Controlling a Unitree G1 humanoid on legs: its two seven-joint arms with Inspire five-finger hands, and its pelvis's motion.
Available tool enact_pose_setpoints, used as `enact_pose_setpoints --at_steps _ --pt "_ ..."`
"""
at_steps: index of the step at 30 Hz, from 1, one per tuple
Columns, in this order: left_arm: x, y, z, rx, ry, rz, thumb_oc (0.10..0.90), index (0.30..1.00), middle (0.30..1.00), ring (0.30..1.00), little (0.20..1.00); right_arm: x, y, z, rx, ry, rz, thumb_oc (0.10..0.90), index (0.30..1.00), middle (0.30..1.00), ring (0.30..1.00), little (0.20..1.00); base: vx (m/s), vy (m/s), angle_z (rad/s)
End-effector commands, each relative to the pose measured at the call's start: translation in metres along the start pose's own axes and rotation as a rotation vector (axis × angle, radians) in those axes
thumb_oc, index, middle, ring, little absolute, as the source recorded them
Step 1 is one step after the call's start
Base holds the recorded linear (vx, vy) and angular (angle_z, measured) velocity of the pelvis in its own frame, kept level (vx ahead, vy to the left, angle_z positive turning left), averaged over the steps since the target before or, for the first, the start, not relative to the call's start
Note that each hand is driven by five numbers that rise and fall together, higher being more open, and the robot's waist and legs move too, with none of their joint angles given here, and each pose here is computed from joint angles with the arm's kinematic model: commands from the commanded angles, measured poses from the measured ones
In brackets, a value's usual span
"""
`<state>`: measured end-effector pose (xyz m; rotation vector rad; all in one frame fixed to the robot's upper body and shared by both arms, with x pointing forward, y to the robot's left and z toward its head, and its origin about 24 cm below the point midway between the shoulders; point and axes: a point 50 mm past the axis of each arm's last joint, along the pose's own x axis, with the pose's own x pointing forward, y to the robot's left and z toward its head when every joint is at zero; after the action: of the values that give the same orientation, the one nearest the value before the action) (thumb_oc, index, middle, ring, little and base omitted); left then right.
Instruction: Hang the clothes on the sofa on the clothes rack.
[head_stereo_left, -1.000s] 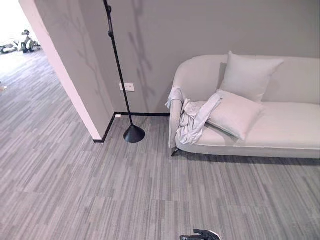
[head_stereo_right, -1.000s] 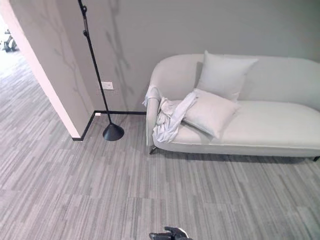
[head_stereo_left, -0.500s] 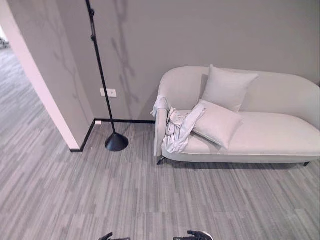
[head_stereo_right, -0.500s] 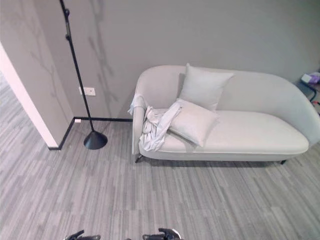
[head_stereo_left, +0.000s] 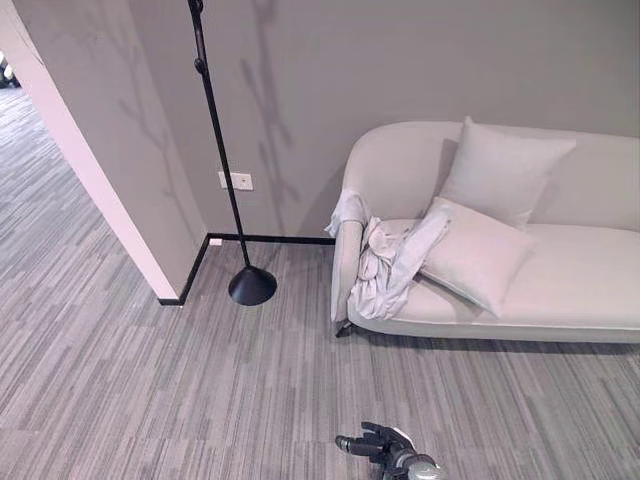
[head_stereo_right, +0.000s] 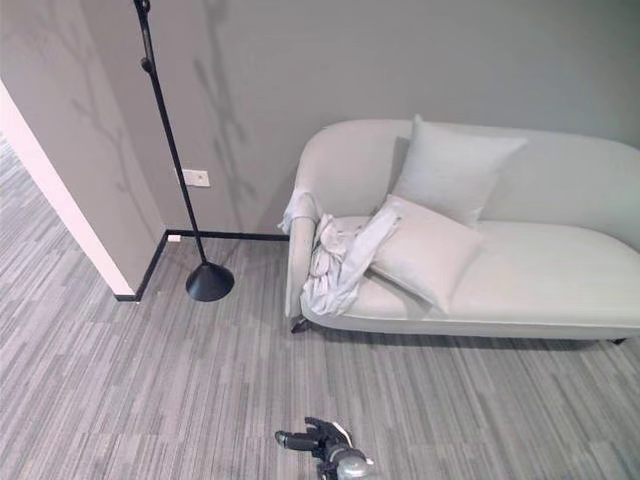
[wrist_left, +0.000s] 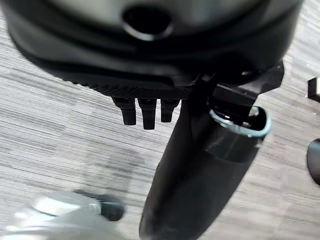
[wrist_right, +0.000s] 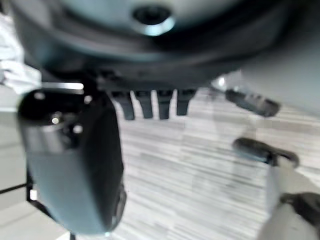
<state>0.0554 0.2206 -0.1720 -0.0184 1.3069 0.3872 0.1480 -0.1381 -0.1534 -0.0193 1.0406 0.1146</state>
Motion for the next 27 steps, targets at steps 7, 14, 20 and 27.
enact_pose_setpoints --at_steps 7,14,20,27 --pt "0.001 0.003 0.019 0.000 -0.064 0.017 0.800 0.900 0.900 0.900 0.900 0.001 0.003 0.006 -0.060 -0.025 0.021 0.800 0.900 0.900 0.900 0.900 0.18 -0.181 0.06" --pt "-0.001 -0.024 0.041 0.041 -0.178 -0.019 0.800 0.900 0.900 0.900 0.900 -0.001 -0.042 0.020 -0.074 -0.061 -0.228 0.800 0.900 0.900 0.900 0.900 0.25 -0.281 0.30" --pt "0.000 -0.017 0.042 0.033 -0.169 0.007 0.800 0.900 0.900 0.900 0.900 -0.013 -0.094 0.035 0.003 -0.107 -0.441 0.800 0.900 0.900 0.900 0.900 0.14 -0.065 0.04" --pt "0.002 0.002 0.033 -0.037 -0.121 0.042 0.800 0.900 0.900 0.900 0.900 -0.030 -0.148 0.046 0.104 -0.090 -0.653 0.800 0.900 0.900 0.900 0.900 0.28 0.056 -0.28"
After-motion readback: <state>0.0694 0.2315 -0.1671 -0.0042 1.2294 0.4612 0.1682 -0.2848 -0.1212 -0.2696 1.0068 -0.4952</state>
